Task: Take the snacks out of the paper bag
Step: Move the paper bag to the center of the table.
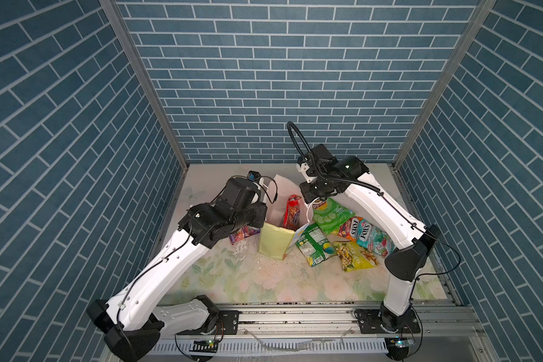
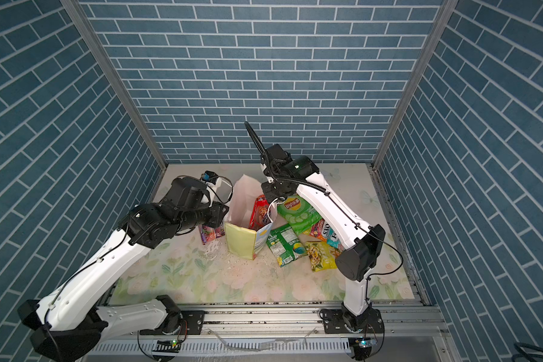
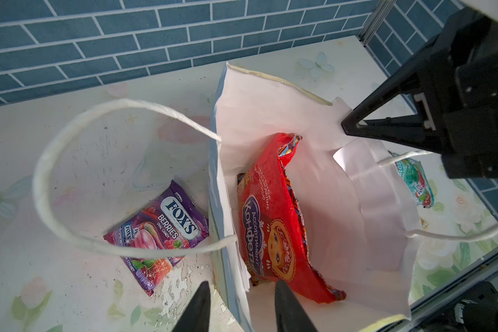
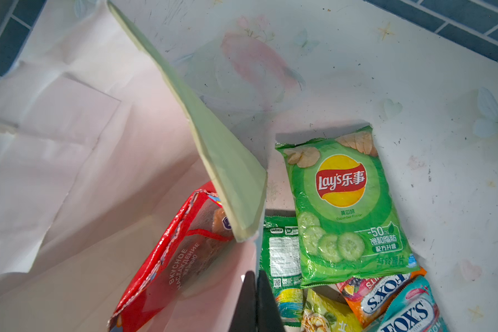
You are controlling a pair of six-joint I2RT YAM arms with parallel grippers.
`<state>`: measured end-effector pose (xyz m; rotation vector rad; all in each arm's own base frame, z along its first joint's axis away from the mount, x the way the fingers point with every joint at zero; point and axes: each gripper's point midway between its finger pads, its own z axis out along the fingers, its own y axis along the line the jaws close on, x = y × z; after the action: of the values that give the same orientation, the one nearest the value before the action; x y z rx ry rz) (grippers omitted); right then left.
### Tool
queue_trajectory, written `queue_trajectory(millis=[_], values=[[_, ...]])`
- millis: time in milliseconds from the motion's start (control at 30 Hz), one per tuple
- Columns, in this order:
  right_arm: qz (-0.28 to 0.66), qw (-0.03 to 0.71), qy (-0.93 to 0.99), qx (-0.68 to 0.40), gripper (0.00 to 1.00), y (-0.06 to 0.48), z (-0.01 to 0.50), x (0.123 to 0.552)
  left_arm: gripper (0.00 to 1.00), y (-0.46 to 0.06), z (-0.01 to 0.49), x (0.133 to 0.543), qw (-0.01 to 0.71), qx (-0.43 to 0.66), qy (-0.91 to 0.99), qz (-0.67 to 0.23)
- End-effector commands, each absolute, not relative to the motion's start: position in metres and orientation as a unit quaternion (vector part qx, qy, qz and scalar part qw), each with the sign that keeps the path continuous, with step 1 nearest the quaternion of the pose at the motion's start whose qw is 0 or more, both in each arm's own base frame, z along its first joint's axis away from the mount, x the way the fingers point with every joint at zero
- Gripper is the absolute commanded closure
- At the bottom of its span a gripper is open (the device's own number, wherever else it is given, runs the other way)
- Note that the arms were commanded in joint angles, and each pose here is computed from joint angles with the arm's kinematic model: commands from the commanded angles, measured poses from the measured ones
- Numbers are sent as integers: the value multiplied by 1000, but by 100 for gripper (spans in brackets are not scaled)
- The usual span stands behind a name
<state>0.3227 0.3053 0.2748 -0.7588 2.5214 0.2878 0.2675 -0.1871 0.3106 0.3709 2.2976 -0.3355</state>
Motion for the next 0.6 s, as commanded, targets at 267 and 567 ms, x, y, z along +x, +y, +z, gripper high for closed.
queue_trajectory(millis=[267,567], values=[[132,271,907,-292,100,318,295,327,61,-191,304,292,379,172,905,-83],[129,269,908,-294,100,320,291,329,63,-185,301,301,377,181,907,-48]])
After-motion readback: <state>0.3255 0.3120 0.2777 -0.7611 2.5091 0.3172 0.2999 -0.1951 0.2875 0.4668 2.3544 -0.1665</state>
